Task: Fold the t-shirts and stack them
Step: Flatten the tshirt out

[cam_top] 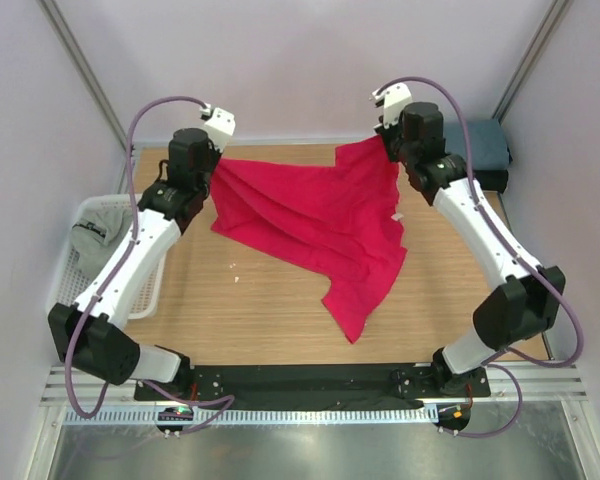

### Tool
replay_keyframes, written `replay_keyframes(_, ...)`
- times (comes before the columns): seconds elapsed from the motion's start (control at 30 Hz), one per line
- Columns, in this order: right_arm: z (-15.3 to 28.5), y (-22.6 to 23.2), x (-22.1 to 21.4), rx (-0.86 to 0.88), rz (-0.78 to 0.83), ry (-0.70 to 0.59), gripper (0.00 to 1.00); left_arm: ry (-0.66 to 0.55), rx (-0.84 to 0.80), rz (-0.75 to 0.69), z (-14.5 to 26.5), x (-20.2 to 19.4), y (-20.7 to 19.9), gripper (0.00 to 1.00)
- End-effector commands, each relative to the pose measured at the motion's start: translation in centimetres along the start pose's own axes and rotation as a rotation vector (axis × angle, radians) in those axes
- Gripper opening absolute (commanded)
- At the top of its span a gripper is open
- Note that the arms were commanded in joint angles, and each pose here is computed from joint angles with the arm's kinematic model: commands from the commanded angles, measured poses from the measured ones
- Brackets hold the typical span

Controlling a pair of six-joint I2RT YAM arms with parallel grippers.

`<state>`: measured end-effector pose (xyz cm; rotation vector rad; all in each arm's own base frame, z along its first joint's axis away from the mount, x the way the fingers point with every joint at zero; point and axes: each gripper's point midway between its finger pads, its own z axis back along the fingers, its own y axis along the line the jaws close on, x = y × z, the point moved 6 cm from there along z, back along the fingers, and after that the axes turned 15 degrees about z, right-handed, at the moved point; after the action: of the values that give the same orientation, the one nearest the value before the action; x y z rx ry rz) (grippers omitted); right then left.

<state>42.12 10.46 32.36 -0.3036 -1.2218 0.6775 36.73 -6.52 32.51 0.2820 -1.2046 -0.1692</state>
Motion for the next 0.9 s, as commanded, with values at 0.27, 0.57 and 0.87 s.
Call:
replay_keyframes(0.27,16.5,-9.8,9.4,-0.229,-0.130,-0.317,0.01,-0.319,-0.049,0.165,9.0,10.1,4.9,0.00)
replay_keyframes(0.57,14.2,-10.9,4.4,-0.560,-0.211,-0.144,0.01,-0.295,-0.120,0.257,10.9,7.2,4.3,0.00)
replay_keyframes(0.87,19.9,-14.7,8.8,-0.561,-0.272,-0.316,0.01,-0.331,-0.218,0.185,13.2,7.8,4.5,0.00)
